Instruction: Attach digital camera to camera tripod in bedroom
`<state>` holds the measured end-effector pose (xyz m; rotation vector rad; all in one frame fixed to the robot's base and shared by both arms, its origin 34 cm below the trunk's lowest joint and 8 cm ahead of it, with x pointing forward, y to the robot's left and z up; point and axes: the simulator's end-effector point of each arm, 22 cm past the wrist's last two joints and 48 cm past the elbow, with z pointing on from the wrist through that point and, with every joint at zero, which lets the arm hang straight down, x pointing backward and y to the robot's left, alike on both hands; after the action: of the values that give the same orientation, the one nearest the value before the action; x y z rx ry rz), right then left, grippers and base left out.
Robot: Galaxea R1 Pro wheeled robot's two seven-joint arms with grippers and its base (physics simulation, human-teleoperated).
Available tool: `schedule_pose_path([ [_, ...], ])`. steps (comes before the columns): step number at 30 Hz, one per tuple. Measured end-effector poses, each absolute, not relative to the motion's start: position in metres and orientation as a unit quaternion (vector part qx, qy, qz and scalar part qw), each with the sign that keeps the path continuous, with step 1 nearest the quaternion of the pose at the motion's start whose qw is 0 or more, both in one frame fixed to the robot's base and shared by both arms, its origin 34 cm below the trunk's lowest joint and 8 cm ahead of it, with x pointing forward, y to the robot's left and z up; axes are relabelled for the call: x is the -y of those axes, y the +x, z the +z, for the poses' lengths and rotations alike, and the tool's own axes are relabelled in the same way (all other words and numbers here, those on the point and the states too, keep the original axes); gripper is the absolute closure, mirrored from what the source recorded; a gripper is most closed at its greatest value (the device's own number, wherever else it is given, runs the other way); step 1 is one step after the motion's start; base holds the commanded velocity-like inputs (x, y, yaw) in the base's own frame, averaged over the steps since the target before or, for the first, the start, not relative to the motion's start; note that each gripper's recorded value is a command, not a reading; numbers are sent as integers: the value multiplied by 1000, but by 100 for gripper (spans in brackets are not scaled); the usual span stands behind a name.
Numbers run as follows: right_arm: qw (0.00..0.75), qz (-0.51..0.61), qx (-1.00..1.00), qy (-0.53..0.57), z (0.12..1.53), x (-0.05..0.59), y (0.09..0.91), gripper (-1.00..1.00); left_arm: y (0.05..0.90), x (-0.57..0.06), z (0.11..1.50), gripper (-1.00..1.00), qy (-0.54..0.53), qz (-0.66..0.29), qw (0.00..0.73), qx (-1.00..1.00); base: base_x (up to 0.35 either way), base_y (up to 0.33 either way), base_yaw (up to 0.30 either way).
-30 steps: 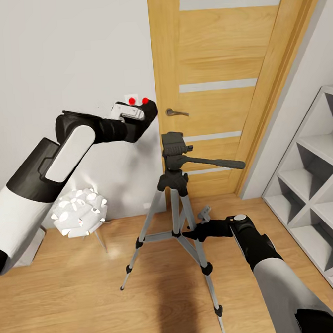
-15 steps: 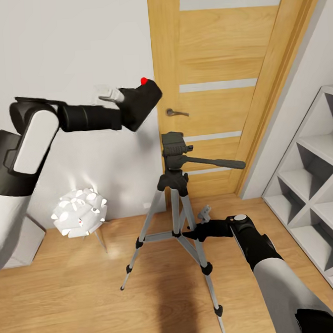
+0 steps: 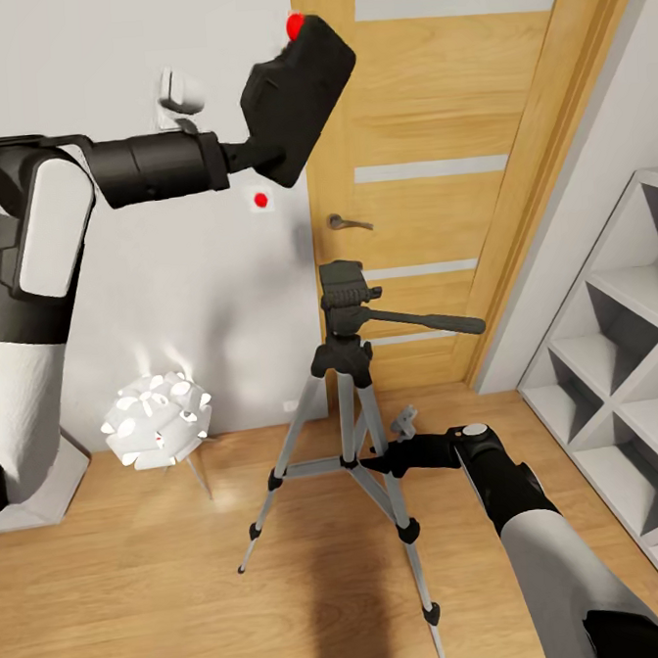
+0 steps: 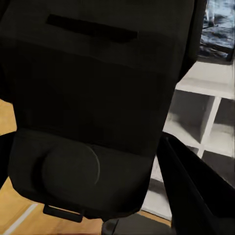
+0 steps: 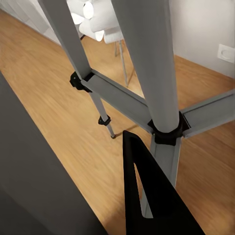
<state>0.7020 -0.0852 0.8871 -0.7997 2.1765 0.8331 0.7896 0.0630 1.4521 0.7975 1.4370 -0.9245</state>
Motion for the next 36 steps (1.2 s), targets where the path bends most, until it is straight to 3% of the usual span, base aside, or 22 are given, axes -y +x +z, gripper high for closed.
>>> schedule_pose_path([
  [16, 332, 319, -833, -306, 887, 85, 702, 100, 769, -54, 1409, 100, 496, -347, 537, -587, 0, 0, 0],
  [23, 332, 319, -833, -306, 887, 85, 702, 100, 759, -65, 1408, 100, 512, -345, 529, -582, 0, 0, 0],
  [36, 332, 319, -833, -306, 887, 85, 702, 100, 761, -84, 1395, 100, 540, -254, 528, -604, 0, 0, 0],
])
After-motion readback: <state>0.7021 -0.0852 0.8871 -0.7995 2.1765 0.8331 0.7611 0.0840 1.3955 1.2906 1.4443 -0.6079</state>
